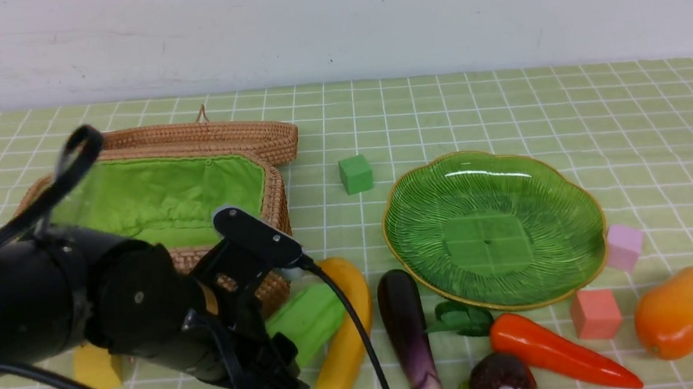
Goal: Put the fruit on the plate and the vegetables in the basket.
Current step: Take a chayote with your left arm and place it on the basket on the left.
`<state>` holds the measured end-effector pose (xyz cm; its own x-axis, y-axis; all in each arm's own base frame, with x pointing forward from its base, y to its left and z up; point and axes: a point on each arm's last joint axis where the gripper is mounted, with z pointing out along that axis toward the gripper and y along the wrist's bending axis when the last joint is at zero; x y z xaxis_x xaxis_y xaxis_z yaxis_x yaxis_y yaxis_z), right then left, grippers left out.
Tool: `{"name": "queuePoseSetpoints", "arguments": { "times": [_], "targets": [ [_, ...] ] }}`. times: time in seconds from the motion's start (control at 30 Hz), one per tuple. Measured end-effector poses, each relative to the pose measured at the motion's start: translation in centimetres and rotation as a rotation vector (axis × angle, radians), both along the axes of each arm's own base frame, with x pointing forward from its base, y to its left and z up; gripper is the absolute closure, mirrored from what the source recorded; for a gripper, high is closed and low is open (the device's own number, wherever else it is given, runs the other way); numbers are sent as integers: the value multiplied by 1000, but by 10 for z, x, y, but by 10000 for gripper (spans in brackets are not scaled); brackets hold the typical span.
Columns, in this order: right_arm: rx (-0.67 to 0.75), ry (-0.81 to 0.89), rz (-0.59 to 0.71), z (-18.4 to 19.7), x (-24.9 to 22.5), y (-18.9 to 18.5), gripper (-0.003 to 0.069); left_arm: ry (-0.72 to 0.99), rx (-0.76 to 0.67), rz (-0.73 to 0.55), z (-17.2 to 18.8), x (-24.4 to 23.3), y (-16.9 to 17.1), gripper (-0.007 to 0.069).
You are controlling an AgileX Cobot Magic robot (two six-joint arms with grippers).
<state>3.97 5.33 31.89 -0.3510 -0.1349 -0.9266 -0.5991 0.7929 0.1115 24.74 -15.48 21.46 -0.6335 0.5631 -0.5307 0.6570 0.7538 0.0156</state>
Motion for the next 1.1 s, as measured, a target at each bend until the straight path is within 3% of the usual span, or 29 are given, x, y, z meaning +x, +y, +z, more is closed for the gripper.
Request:
{"name": "queuePoseSetpoints", "arguments": {
  "times": [0.37,0.6,0.73,0.93,1.1],
  "targets": [
    [0,0,0,0,0,0,613,-83,-187,-136,62,-38,4,220],
    [13,-8,-2,1,0,0,610,-168,-203,-194,88,-59,15,220],
    [25,-11,0,2,0,1,609,-226,-122,-210,95,-62,24,220],
    [33,-11,3,3,0,1,609,-329,121,-130,131,-48,45,220],
    [46,-11,8,3,0,2,609,-363,235,-92,138,-25,61,220]
  ]
}}
